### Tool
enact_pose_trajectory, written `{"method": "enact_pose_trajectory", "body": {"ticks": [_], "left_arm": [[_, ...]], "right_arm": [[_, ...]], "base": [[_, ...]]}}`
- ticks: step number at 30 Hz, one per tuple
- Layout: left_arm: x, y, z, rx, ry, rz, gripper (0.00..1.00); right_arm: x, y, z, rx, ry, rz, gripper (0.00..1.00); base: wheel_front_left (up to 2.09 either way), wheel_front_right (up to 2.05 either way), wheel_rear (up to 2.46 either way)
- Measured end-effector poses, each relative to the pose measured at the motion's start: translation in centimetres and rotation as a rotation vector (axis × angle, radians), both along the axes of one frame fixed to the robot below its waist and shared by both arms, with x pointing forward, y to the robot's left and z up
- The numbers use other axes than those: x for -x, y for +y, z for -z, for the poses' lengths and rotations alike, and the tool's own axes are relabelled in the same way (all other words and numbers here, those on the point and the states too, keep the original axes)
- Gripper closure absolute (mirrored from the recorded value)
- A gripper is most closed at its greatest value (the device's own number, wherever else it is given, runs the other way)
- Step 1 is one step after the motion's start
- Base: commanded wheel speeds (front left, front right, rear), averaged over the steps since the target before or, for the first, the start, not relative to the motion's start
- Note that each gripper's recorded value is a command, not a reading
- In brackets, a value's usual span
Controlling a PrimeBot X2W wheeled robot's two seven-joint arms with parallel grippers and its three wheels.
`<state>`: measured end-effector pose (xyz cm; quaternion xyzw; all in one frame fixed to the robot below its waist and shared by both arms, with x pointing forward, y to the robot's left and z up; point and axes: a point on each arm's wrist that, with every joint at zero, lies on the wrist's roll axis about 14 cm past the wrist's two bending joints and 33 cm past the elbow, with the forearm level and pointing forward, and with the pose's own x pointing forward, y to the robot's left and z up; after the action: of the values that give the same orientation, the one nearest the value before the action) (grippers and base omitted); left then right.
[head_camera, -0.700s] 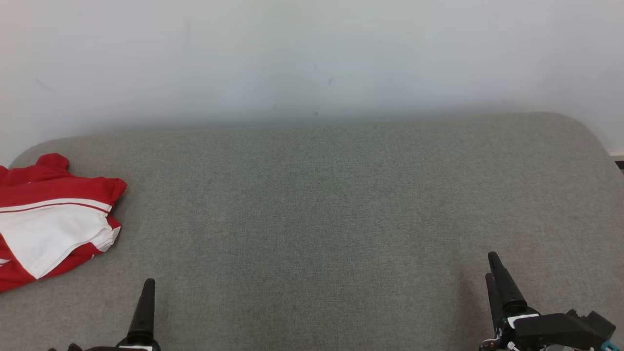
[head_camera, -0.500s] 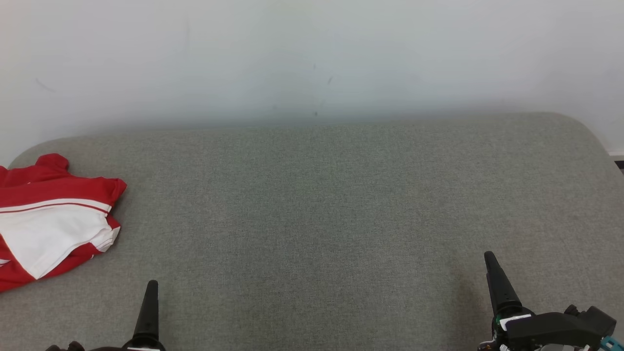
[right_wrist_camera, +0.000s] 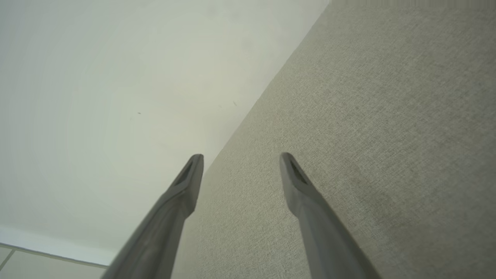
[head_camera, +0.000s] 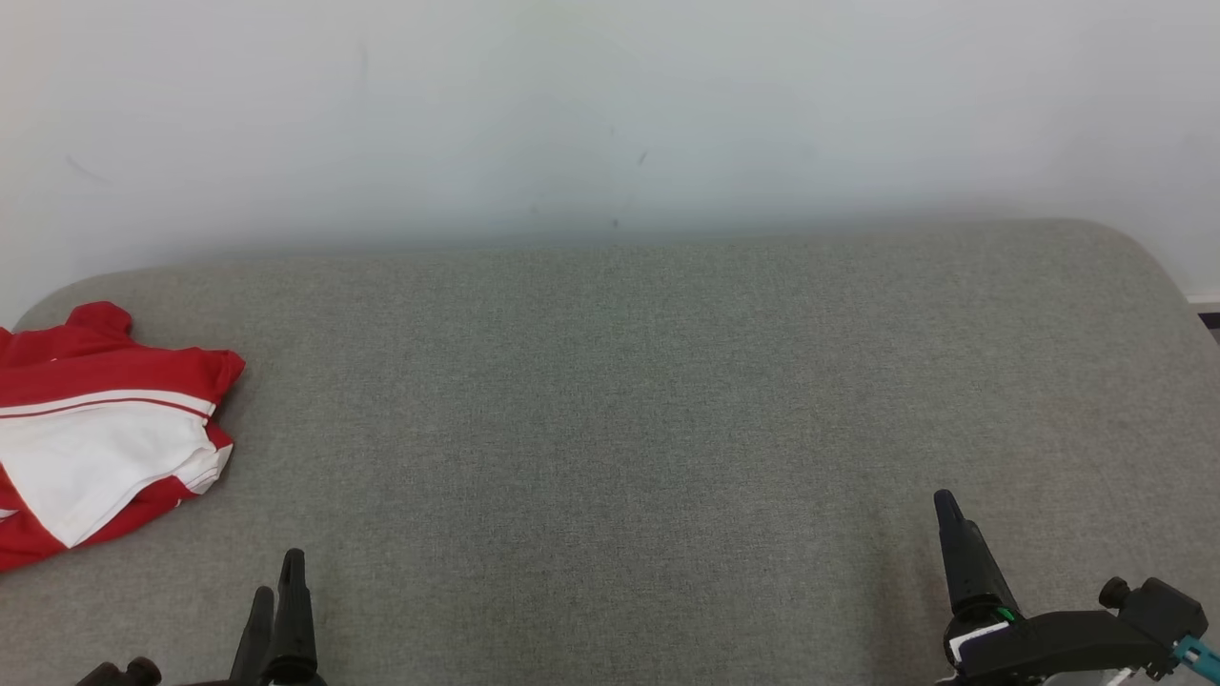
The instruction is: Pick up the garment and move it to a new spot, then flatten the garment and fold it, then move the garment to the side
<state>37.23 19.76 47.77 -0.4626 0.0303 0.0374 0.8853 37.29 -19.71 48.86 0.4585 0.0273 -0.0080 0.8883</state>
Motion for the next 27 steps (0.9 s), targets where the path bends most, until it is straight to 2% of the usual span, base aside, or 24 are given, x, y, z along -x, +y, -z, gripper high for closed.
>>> {"method": "enact_pose_trajectory", "body": {"ticks": [19, 27], "left_arm": [[0.34, -0.47, -0.06, -0.259, -0.013, 0.028, 0.00], [0.74, -0.48, 0.23, -0.351, -0.008, 0.036, 0.00]], "right_arm": [[0.22, 0.63, -0.34, 0.320, -0.035, -0.043, 0.00], [0.45, 0.74, -0.65, 0.402, -0.057, -0.051, 0.00]], "base": [[0.00, 0.00, 0.00], [0.00, 0.00, 0.00]]}}
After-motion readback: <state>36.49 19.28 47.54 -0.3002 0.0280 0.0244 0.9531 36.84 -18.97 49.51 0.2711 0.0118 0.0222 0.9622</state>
